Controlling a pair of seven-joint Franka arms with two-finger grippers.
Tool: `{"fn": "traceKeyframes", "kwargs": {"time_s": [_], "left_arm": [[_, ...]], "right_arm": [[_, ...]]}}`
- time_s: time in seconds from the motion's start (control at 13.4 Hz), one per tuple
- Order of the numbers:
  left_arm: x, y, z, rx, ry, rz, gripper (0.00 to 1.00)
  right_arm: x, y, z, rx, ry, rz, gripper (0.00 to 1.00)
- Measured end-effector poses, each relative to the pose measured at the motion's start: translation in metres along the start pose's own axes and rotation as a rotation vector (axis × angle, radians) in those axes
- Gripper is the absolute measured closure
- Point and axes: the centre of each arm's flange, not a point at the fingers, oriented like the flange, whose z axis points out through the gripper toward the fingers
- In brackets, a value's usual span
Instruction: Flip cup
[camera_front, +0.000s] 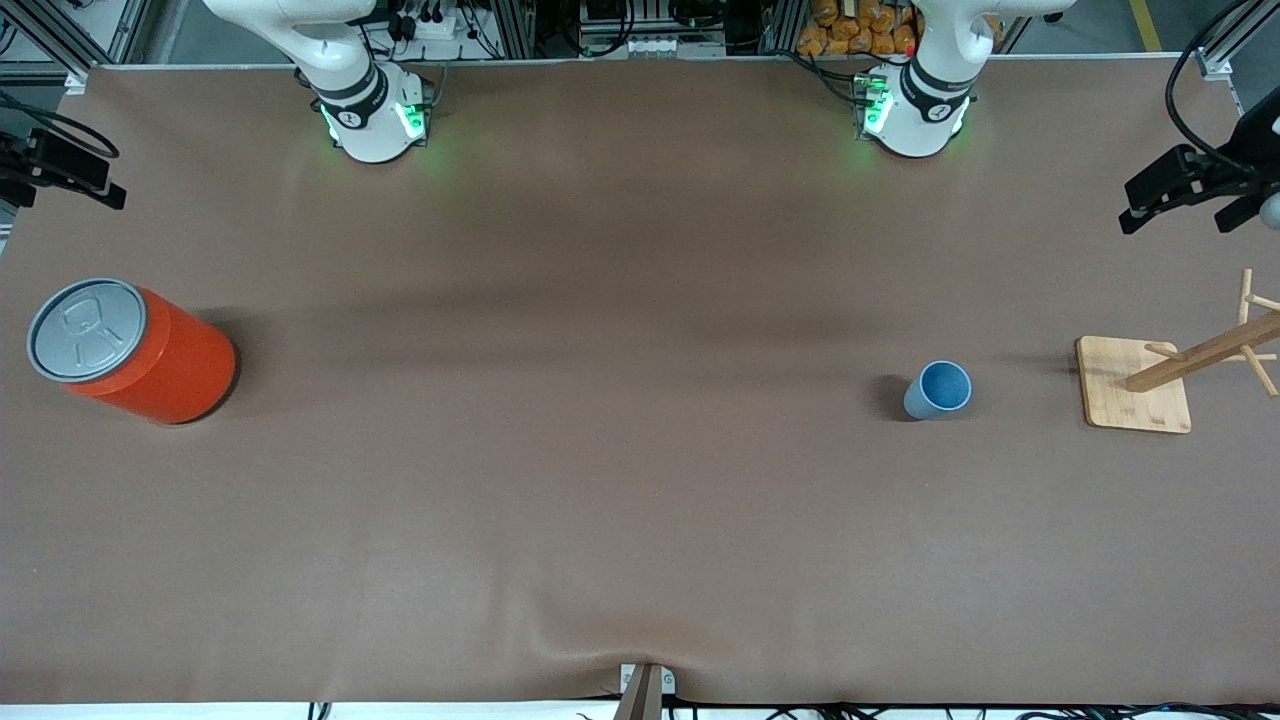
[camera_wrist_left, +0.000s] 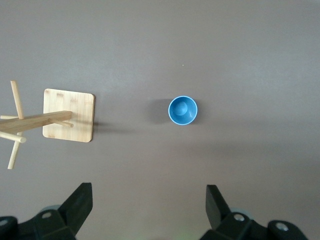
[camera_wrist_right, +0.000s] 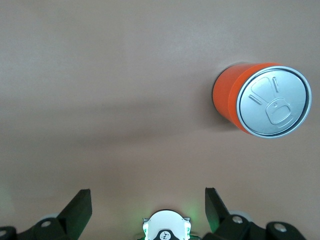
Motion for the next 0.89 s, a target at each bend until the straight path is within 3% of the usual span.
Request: {"fn": "traceKeyframes", "kwargs": {"time_s": [0.6, 0.89], "left_arm": [[0.015, -0.035, -0.004, -0.029, 0.033, -0.031, 0.0], [0.011, -0.005, 0.003, -0.04, -0.021, -0.006, 0.0]], "right_arm": [[0.0, 0.0, 0.0, 0.0, 0.0, 0.0, 0.0], [0.0, 0.0, 0.0, 0.0, 0.0, 0.0, 0.0]]}}
